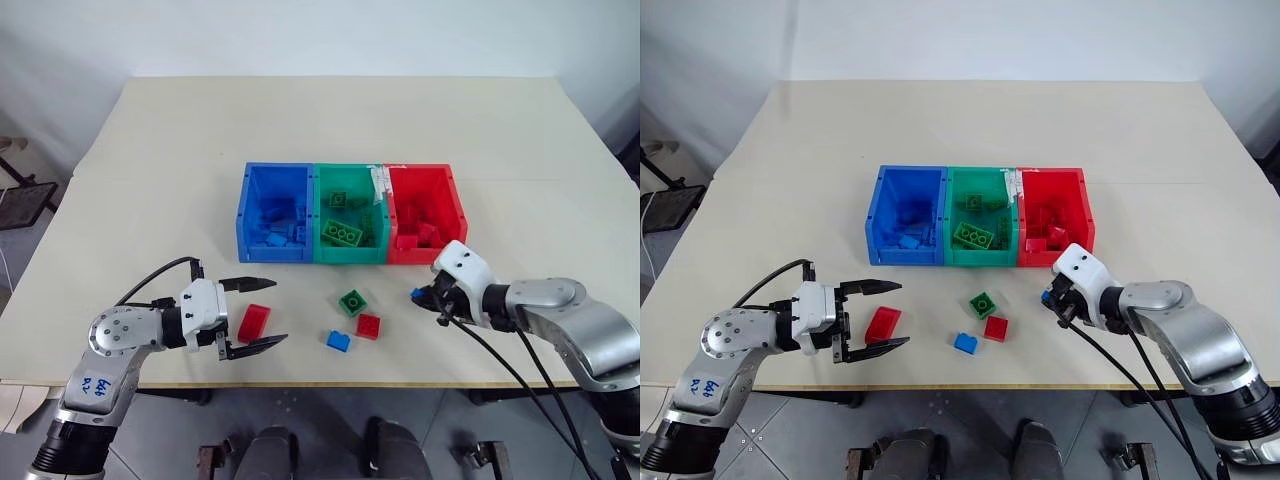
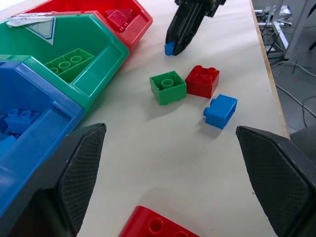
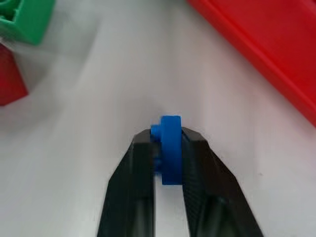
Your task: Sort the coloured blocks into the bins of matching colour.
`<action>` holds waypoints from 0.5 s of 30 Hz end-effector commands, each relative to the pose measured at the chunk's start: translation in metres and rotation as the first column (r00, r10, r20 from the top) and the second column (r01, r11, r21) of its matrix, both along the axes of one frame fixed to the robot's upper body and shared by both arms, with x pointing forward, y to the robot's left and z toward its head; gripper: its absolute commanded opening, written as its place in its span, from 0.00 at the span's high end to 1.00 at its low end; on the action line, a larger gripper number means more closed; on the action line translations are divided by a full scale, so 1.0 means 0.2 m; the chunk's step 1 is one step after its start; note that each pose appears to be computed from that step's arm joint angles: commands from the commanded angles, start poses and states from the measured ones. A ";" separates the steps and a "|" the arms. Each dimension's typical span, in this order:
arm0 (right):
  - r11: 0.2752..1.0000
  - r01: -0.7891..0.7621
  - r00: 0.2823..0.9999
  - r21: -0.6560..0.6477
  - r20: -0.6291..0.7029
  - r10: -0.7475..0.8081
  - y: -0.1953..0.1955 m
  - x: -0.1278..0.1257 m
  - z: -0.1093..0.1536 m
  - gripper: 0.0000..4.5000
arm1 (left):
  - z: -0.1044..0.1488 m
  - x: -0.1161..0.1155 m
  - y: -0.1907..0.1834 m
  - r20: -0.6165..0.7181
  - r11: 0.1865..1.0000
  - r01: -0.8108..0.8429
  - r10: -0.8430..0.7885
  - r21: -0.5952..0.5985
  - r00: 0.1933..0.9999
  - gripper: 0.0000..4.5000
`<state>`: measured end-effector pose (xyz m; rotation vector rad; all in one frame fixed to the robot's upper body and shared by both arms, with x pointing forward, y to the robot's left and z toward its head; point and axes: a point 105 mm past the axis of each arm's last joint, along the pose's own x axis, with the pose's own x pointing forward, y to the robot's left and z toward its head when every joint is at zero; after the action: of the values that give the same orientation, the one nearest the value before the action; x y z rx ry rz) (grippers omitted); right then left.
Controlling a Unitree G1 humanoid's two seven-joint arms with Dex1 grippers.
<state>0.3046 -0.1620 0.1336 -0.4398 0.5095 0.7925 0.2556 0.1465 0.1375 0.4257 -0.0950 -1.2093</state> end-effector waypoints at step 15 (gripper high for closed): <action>0.897 -0.387 0.858 0.215 0.441 0.264 0.99 0.36 0.55 0.93 | 0.02 -0.10 0.28 -0.011 0.915 -0.376 0.378 -0.145 0.926 0.00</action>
<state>0.3699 0.0358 0.2366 -0.3628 -0.0302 1.0951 0.2387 0.2049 0.1306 0.3014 -0.0637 -0.8190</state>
